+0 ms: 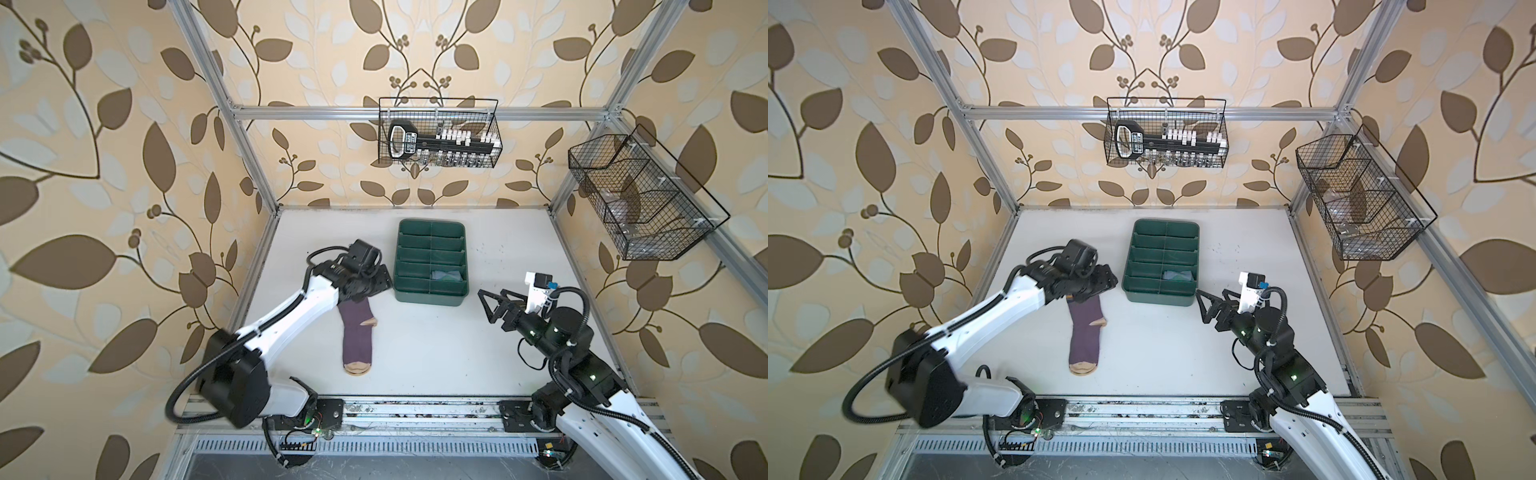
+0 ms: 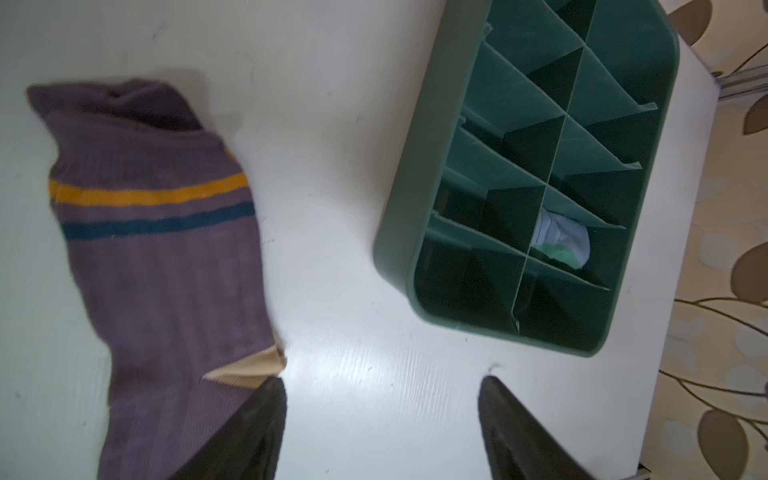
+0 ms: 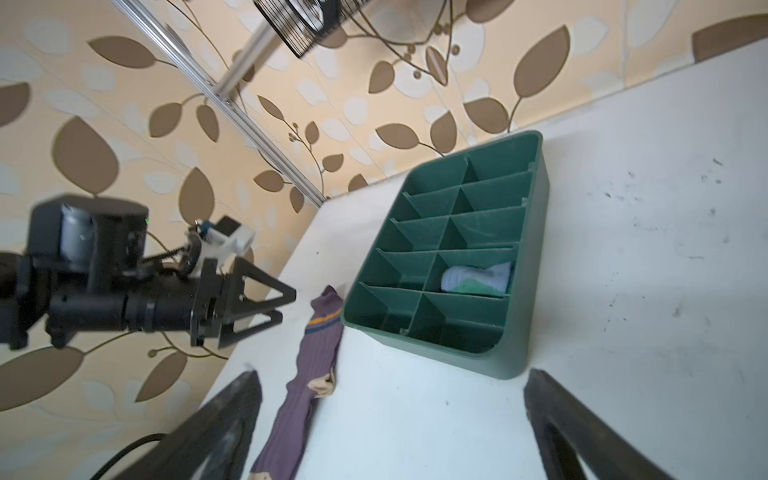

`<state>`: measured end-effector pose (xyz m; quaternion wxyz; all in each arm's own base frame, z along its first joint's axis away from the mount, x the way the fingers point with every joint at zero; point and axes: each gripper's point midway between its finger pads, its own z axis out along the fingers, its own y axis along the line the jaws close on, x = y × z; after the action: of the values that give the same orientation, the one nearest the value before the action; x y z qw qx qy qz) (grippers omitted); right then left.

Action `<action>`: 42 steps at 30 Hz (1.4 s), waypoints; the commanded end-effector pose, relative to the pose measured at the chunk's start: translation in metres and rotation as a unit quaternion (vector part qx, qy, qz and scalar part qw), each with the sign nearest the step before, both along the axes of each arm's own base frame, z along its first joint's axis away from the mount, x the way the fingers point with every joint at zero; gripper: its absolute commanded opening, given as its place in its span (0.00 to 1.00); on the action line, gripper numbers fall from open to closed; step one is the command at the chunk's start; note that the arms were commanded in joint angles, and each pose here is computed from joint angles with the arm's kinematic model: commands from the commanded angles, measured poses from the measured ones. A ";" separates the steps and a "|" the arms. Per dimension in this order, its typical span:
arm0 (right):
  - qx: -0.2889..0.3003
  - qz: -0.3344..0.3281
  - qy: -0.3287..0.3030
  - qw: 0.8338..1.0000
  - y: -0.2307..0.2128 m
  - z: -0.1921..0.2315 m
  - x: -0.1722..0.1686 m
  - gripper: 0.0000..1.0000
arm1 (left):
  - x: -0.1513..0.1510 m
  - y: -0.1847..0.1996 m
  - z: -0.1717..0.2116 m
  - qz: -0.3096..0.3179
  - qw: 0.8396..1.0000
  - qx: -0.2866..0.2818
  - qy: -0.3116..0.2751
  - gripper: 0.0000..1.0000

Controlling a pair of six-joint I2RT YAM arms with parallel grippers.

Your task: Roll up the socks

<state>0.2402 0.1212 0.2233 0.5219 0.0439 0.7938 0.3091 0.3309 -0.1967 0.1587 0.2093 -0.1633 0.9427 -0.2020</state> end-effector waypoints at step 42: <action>-0.071 -0.189 -0.001 0.979 -0.075 0.075 0.019 1.00 | 0.086 -0.236 -0.057 -0.102 0.994 0.045 -0.016 0.00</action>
<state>0.2617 0.0556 0.2901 0.5713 0.1380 0.7934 0.1584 0.4206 -0.4054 0.0878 0.1979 -0.0445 0.9675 -0.1507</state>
